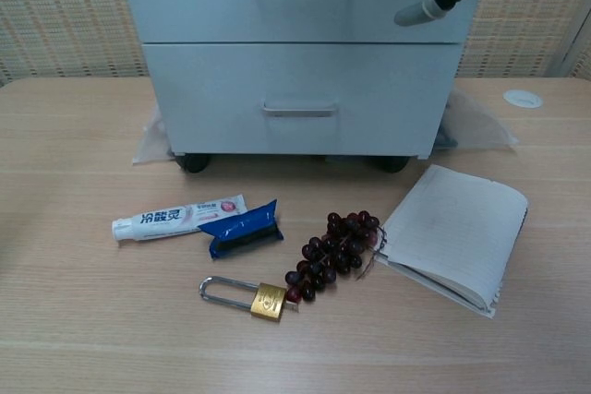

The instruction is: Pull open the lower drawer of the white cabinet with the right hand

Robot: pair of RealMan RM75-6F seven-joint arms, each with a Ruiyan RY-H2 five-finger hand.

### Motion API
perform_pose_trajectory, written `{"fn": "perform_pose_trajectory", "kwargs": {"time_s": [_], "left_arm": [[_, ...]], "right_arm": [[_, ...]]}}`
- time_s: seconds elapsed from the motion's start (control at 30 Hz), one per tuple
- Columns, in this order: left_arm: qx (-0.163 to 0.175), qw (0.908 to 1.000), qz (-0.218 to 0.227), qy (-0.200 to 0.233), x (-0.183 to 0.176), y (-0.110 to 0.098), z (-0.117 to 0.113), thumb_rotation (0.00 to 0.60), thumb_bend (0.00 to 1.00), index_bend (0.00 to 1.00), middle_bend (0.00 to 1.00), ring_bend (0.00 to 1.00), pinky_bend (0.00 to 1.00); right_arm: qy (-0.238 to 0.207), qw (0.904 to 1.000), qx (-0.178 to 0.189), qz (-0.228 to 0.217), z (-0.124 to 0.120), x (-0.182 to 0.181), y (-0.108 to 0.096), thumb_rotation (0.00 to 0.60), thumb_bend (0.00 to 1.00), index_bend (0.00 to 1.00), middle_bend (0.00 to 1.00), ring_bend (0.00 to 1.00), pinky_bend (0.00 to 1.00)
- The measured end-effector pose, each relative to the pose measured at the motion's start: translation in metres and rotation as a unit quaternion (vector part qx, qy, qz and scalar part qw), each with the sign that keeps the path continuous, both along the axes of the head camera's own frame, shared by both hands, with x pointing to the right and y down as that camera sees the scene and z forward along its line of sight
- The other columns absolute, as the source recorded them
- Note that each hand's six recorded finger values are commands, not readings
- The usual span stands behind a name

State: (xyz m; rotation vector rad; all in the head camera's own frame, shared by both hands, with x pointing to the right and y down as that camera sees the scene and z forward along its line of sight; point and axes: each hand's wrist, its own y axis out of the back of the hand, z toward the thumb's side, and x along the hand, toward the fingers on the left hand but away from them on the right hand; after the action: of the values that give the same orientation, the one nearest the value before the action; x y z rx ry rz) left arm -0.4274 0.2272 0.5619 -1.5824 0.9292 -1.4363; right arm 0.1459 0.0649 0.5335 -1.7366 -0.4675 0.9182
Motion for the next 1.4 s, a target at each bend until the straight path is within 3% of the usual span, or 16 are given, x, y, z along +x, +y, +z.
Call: {"fn": "perform_pose_trajectory", "kwargs": {"time_s": [0.7,1.4], "left_arm": [[-0.001,1.0000,-0.004,0.001,-0.003,0.001,0.003,0.600,0.33,0.06,0.01,0.05,0.13],[-0.005,1.0000,-0.006,-0.001,-0.005,0.002,0.004,0.600,0.33,0.06,0.01,0.05,0.13]], "right_arm": [[0.027,0.9996,0.000,-0.007,0.017,-0.022,-0.009,0.600,0.21,0.17,0.90,0.92,0.84],[0.034,0.9991,-0.006,-0.024,0.010,-0.015,0.013,0.600,0.21,0.17,0.90,0.92,0.84]]}}
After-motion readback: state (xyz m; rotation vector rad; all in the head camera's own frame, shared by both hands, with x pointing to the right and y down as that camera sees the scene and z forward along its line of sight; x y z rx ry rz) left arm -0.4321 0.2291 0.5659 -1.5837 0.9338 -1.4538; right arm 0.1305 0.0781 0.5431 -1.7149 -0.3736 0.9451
